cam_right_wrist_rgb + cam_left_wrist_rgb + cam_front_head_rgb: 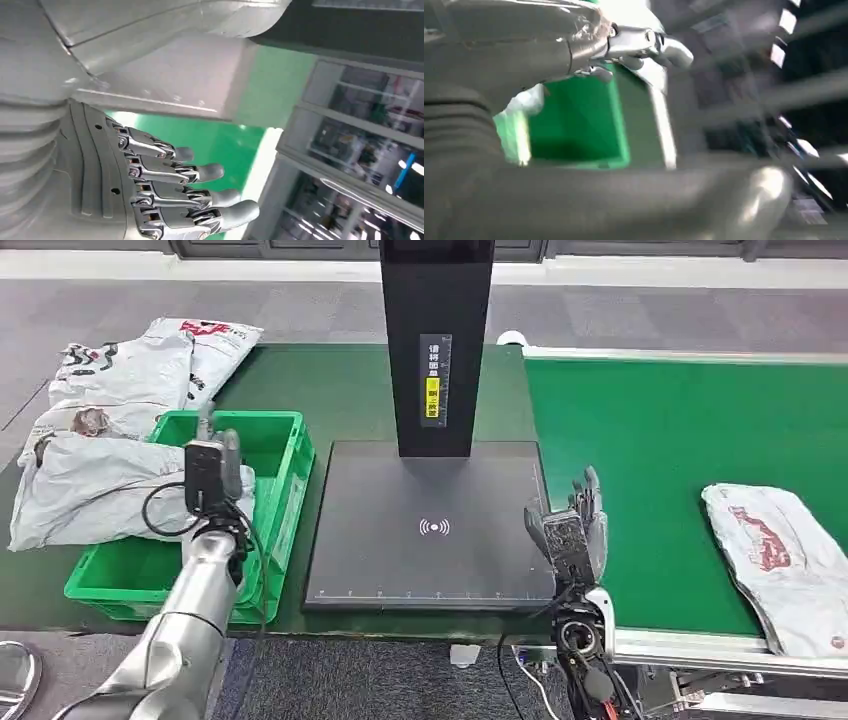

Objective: Moved the parcel from conveyor to table for the left to box.

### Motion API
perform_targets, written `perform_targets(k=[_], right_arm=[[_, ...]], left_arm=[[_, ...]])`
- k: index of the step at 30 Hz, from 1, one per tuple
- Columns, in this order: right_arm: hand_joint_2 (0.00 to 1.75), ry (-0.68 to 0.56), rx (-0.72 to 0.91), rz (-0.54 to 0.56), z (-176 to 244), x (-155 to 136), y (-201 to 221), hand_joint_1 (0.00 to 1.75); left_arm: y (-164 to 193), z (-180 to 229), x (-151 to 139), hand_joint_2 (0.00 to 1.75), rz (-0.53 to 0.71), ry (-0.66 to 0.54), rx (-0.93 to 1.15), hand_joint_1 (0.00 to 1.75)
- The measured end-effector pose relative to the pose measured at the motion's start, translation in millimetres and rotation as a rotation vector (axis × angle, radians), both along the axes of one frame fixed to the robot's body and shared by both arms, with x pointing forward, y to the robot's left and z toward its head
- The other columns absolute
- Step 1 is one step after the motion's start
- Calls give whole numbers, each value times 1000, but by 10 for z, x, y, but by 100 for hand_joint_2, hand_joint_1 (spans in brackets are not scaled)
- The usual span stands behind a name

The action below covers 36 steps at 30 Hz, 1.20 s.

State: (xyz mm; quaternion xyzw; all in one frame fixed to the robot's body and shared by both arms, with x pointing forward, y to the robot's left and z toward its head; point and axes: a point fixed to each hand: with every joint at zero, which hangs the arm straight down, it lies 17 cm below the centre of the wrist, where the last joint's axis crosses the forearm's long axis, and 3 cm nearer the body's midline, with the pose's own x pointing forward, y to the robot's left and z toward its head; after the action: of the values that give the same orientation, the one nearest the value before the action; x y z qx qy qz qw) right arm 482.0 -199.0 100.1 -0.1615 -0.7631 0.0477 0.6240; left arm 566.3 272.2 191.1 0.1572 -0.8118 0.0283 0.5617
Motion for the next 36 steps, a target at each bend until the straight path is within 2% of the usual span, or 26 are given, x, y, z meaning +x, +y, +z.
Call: perform_targets(k=[4,8,21,25,31,36], right_arm=[[175,-22,-17,7,142,116,51,0],[175,-33,-20,6,198,176,68,0],[175,-37,-50,6,216,291,138,0],[175,-13,-111,17,165,321,231,0],[175,35,-245,-25,5,308,235,0],[175,57,-292,-15,-90,297,260,0]], left_arm=[[-563,57,-69,175,-115,-23,-30,0],[-842,-64,-173,175,-173,-5,-35,0],[-1351,-84,-268,175,-295,-6,-133,0],[-1511,-145,-276,175,-338,15,-149,0],[-1654,-290,-299,175,-365,67,-188,0],[-1832,-391,-308,175,-422,128,-205,0]])
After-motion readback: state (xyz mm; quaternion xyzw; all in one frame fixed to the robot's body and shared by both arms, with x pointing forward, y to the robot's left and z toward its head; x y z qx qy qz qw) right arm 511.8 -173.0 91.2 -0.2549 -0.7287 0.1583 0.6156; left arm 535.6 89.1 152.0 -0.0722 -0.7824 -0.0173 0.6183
